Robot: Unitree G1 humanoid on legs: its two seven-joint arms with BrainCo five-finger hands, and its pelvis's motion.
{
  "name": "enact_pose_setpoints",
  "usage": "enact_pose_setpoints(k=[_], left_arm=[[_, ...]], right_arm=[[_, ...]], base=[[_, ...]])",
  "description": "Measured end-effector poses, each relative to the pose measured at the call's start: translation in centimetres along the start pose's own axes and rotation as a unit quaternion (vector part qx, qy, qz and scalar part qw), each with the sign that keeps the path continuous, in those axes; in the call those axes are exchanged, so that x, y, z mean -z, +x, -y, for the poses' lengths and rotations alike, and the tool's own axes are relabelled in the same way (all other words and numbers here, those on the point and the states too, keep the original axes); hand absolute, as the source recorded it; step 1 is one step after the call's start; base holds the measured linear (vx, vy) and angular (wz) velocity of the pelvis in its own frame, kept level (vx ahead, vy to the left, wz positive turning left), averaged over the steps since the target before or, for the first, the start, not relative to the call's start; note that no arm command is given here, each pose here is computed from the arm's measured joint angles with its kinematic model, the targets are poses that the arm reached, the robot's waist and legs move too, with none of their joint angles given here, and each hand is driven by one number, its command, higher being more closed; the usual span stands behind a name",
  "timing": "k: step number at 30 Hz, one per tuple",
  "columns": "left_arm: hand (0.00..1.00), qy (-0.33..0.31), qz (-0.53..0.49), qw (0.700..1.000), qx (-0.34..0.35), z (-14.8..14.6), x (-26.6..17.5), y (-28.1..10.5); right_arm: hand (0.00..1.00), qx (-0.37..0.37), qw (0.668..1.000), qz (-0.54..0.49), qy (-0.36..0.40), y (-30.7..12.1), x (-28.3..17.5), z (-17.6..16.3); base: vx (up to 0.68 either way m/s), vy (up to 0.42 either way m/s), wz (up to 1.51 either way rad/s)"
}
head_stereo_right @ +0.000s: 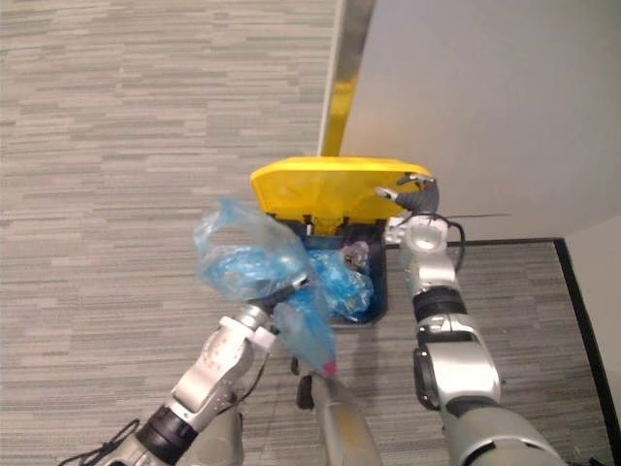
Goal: Gather rubbish on tea table into small bin, then transfer packed bag to large trash can.
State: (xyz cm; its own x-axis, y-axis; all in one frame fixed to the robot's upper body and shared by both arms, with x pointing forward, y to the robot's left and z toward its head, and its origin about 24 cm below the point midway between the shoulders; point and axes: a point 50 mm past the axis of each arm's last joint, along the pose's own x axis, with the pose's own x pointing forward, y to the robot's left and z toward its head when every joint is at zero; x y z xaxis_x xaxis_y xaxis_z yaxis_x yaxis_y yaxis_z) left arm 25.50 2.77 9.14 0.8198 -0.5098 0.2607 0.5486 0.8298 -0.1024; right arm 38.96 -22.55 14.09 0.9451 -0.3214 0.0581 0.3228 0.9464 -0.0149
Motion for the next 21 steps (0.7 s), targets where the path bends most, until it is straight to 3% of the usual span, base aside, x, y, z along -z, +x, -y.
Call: enact_pose_setpoints(k=[9,21], left_arm=[[1.0,0.044,0.032,0.998,0.011,0.8,-1.5,2.8],[1.0,0.187,-0.107,0.967,-0.134,-7.2,1.8,5.7]], right_arm=[[0.0,-0.03,0.999,0.044,0.009,-0.4,-2.0,-1.7],[0.0,-0.079,0.986,0.148,-0.008,-1.0,-7.5,-4.1]], base=[[0.0,0.003,-0.09],[0.0,-0.036,-0.05]])
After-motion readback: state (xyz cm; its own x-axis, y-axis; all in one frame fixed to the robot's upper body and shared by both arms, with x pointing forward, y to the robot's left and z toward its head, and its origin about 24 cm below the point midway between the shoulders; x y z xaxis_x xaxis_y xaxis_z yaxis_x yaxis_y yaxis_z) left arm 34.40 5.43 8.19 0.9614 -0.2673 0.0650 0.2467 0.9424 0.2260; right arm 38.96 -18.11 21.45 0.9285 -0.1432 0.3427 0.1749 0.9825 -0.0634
